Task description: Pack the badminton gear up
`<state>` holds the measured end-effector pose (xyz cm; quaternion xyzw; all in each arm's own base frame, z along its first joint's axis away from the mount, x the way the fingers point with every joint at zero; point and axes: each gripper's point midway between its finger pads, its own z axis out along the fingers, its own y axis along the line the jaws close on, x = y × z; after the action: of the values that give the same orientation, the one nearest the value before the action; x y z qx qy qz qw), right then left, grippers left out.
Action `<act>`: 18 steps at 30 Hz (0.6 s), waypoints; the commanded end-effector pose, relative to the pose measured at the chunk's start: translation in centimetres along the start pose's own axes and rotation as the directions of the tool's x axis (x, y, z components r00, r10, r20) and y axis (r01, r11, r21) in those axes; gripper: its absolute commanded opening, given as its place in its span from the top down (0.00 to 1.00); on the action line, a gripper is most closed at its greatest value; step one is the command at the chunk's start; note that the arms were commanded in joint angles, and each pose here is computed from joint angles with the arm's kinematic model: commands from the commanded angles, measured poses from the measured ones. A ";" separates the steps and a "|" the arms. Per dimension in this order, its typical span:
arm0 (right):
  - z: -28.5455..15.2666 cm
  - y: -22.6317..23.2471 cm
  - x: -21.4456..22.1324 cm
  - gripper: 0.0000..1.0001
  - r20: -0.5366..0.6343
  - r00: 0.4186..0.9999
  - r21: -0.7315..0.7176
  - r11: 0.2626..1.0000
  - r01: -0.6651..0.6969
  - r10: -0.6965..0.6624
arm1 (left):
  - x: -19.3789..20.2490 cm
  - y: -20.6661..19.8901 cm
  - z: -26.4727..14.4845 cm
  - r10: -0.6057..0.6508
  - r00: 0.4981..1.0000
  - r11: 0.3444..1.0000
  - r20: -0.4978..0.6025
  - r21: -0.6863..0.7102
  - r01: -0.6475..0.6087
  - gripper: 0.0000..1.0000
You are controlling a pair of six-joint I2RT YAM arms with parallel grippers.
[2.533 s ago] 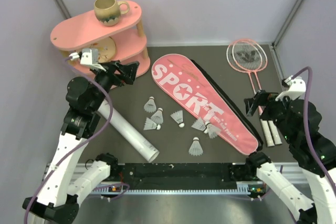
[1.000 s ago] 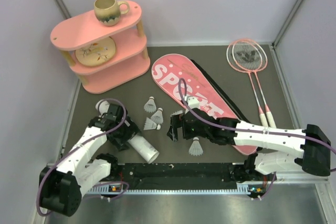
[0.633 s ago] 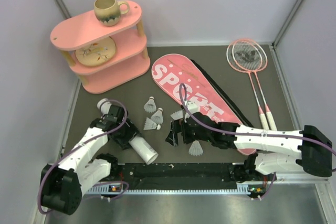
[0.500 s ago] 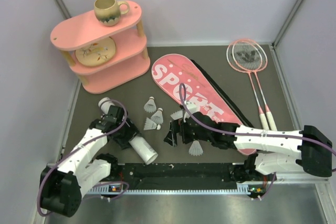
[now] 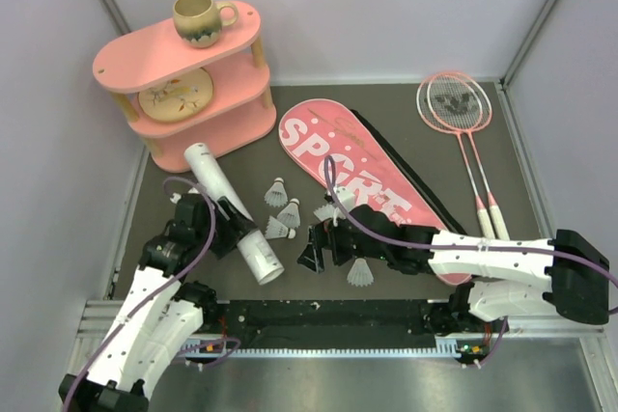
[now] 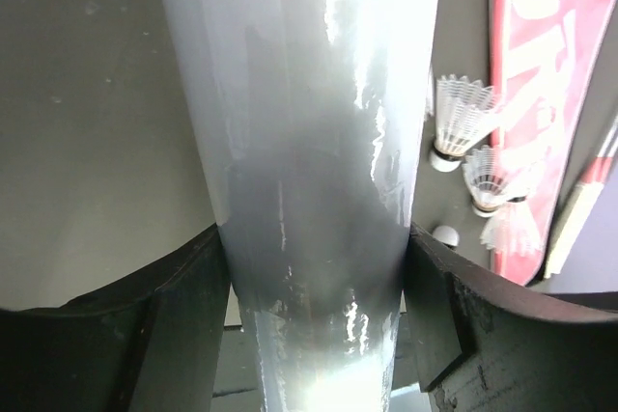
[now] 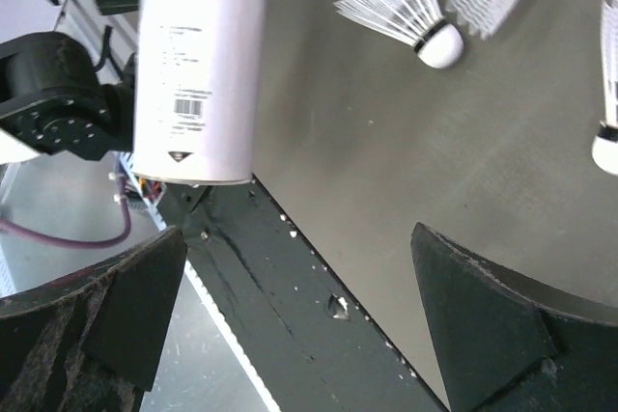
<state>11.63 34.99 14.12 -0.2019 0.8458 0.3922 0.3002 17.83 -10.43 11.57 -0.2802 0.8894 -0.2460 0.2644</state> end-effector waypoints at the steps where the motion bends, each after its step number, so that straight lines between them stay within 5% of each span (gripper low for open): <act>1: -0.6 4.5 -2.3 0.01 0.093 0.992 -0.168 0.981 0.098 -0.083 | -0.9 -2.9 -0.5 -0.102 0.995 0.991 0.003 0.090 0.101 0.55; 7: -0.8 6.6 -1.8 0.08 0.221 0.944 -0.079 0.960 0.269 -0.246 | -0.7 -4.2 -1.7 -0.291 0.955 0.955 -0.064 0.039 0.293 0.77; 15: -0.2 5.4 -2.5 0.21 0.303 0.909 0.021 0.956 0.292 -0.285 | -0.2 -5.5 -2.1 -0.356 0.926 0.930 -0.129 0.045 0.364 0.76; 18: -0.4 4.8 -3.4 0.35 0.365 0.894 0.048 0.964 0.261 -0.261 | 0.4 -5.3 -1.8 -0.379 0.912 0.920 -0.158 0.035 0.389 0.76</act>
<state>9.36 38.17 17.91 -0.2798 0.7563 0.3875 0.4467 17.99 -13.01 14.52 -0.4026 0.8458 -0.3066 0.1688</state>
